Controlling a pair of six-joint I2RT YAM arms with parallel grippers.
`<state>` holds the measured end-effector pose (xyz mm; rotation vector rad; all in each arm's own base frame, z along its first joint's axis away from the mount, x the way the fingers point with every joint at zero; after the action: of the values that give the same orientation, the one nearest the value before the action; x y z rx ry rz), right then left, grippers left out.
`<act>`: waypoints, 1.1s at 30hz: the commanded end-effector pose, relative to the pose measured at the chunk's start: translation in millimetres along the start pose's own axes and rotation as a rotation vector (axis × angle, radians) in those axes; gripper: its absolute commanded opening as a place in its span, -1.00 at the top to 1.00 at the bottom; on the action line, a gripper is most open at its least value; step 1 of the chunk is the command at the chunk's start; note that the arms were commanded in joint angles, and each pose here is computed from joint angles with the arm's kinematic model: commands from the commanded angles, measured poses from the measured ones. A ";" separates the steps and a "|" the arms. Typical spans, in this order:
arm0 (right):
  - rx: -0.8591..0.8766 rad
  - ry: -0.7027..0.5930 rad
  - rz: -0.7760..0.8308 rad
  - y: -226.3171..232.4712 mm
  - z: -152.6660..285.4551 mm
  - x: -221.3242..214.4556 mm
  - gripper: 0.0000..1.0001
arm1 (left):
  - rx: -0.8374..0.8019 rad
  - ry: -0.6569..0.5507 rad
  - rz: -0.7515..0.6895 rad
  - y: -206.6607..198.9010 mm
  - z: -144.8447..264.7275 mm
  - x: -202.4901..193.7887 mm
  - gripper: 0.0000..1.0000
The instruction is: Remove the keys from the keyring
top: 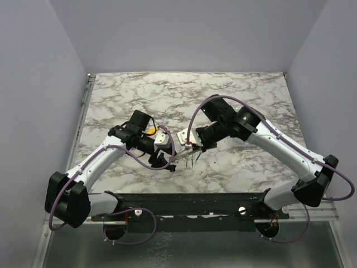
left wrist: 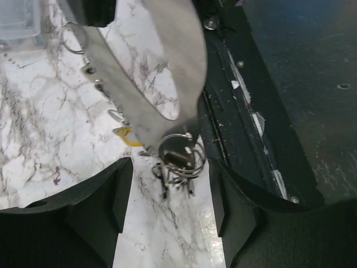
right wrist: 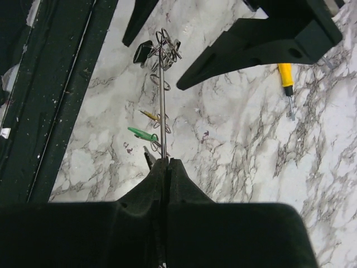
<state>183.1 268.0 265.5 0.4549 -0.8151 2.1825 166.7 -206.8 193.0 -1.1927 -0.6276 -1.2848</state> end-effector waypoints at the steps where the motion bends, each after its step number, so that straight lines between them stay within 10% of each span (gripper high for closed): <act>1: -0.035 0.025 0.054 -10.6 8.3 2.7 0.99 | -0.129 -0.071 -0.010 -23.1 -3.2 11.9 -0.18; 14: -0.197 0.251 0.025 -20.4 25.9 -29.1 0.99 | 0.082 0.038 -0.059 -28.2 38.4 12.6 0.47; 33: -0.450 0.303 -0.088 -60.4 36.5 -31.8 0.99 | 0.359 -0.116 0.011 47.2 50.1 42.5 -0.08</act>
<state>231.5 252.6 277.3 0.0348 -0.9105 2.0001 208.1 -181.4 223.2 -1.0186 -0.8061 -1.1346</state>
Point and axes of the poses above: each gripper's point midway between its finger pads, its own z axis back along the fingers, its own y axis along the line the jaws close on, x = y × z, the point moved 4 cm from there along z, back along the fingers, and after that the axes turned 15 degrees about z, right-handed, at the moved point
